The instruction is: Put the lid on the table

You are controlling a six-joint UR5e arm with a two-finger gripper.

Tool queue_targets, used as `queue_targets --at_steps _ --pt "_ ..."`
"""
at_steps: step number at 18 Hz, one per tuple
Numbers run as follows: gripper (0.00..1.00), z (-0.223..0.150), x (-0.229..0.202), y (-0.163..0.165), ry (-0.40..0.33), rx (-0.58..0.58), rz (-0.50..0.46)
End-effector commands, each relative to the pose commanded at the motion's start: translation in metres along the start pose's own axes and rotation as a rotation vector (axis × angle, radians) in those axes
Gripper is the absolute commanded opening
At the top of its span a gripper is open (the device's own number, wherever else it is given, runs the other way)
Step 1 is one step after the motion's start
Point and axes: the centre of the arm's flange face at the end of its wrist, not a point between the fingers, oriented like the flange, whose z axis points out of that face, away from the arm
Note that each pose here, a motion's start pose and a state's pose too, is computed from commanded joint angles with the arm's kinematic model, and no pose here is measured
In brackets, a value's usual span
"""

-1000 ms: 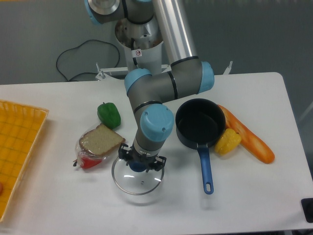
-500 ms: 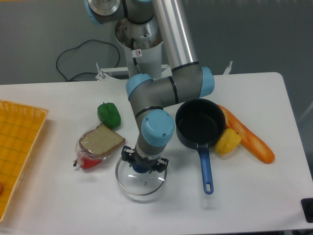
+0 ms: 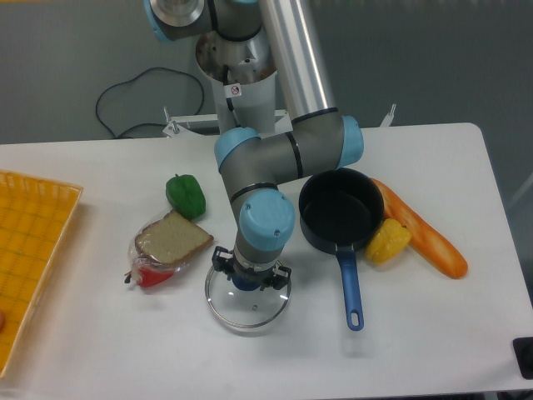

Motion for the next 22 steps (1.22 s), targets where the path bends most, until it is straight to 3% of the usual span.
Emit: queue_targets --at_steps 22 --pt "0.64 0.0089 0.0026 -0.0011 0.008 -0.012 0.006"
